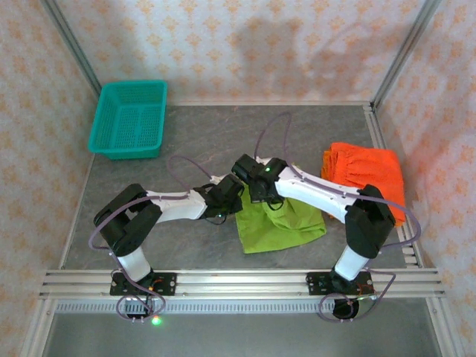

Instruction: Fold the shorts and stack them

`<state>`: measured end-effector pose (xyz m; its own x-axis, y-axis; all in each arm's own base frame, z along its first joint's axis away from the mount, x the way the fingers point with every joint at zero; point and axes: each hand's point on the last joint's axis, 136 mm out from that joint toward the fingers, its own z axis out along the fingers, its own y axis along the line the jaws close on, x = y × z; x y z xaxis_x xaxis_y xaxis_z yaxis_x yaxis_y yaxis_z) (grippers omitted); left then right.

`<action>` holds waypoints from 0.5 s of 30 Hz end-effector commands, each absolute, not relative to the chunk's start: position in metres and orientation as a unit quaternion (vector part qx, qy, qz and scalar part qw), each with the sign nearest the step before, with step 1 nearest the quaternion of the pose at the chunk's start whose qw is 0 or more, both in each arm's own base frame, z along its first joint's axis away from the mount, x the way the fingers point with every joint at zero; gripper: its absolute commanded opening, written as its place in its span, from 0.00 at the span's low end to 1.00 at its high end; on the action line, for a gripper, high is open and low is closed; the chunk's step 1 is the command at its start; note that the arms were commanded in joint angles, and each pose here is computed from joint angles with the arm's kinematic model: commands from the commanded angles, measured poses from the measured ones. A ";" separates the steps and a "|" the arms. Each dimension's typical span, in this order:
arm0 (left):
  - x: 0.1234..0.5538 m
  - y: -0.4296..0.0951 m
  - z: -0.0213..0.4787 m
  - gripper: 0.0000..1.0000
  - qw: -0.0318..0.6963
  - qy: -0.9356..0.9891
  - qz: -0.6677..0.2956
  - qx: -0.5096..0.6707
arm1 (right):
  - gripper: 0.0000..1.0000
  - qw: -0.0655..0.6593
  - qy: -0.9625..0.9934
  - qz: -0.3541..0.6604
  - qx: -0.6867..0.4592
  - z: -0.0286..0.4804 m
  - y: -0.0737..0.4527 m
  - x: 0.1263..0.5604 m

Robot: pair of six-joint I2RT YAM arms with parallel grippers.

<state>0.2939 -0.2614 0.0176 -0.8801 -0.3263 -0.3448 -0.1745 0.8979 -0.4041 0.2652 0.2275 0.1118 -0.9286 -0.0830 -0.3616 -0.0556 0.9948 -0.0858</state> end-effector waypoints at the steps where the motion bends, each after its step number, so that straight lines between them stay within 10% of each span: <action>1: 0.292 -0.276 0.003 0.22 0.202 0.946 -0.212 -0.140 | 0.07 0.167 0.986 0.022 -0.008 0.096 0.253 0.264; 10: 0.299 -0.247 0.048 0.57 0.280 0.920 -0.213 -0.173 | 0.48 0.122 0.961 0.246 0.034 0.126 0.302 0.260; 15: 0.295 -0.214 0.074 0.64 0.318 0.901 -0.215 -0.200 | 0.63 0.212 0.925 0.309 0.070 0.188 0.268 0.268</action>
<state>0.2890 -0.2388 0.0575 -0.7862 -0.4428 -0.4311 -0.1869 0.8353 -0.5171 0.2599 0.2656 0.1264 -0.9515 0.1804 -0.2491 0.0532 0.8943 0.4443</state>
